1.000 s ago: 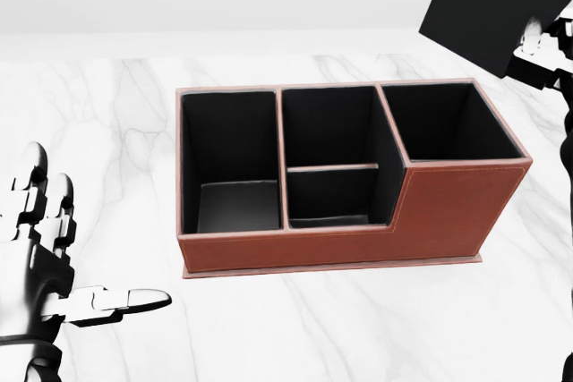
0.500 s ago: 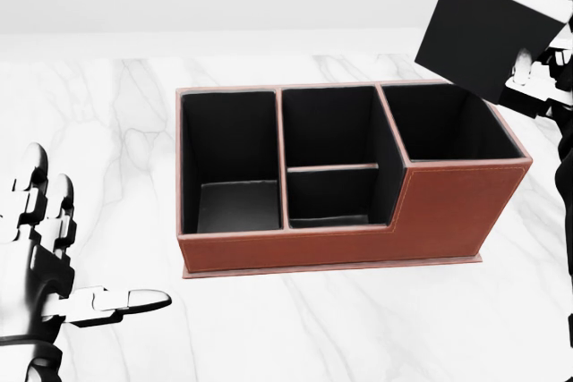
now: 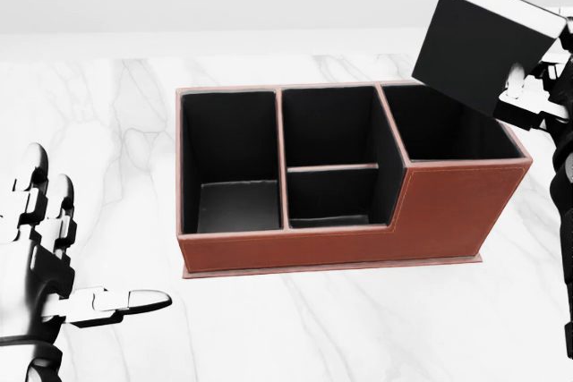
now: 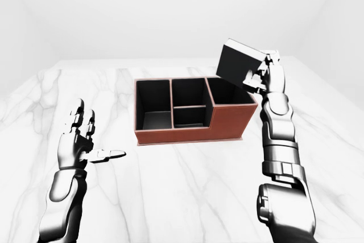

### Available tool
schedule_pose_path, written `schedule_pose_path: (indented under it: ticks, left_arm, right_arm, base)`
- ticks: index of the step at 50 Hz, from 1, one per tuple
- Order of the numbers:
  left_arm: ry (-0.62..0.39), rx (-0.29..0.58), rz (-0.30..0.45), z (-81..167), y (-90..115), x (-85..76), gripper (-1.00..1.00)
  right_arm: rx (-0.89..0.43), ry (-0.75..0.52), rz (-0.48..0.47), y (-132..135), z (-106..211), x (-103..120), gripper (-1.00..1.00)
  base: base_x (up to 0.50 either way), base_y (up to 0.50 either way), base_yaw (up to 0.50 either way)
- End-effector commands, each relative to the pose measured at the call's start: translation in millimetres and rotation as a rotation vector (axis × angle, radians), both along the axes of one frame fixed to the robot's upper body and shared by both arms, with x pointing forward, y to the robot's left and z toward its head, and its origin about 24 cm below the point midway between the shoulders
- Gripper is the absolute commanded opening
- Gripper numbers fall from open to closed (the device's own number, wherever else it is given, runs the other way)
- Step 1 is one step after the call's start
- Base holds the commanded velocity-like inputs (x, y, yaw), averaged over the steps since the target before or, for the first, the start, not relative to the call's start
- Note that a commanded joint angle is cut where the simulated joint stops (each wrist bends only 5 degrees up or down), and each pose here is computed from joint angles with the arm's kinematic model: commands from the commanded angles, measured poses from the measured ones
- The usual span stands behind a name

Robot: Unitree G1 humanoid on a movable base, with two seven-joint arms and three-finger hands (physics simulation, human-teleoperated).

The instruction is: Pick up the book and place it in the right compartment of the caddy.

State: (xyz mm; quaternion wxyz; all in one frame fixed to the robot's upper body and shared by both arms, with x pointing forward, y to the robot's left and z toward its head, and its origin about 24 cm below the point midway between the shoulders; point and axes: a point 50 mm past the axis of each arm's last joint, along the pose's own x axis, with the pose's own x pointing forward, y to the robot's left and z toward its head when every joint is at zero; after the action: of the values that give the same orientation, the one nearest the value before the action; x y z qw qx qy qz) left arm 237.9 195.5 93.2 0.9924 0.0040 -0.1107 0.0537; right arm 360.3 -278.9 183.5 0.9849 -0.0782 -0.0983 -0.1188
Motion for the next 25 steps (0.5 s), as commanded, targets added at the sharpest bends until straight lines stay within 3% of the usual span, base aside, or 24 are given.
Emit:
schedule_pose_path:
  ticks: [1, 25]
  left_arm:
    - [0.001, 0.001, 0.0, 0.3, -0.5, 0.0, 1.0]
    - [0.002, 0.001, -0.002, -0.4, -0.6, 0.3, 1.0]
  right_arm:
    - [0.034, -0.027, 0.006, 2.1, 1.5, -1.8, -1.0]
    - [0.035, 0.0, 0.004, 1.8, -6.1, -1.7, -1.0]
  base:
    - [0.0, 0.0, 0.0]
    - [0.0, 0.0, 0.0]
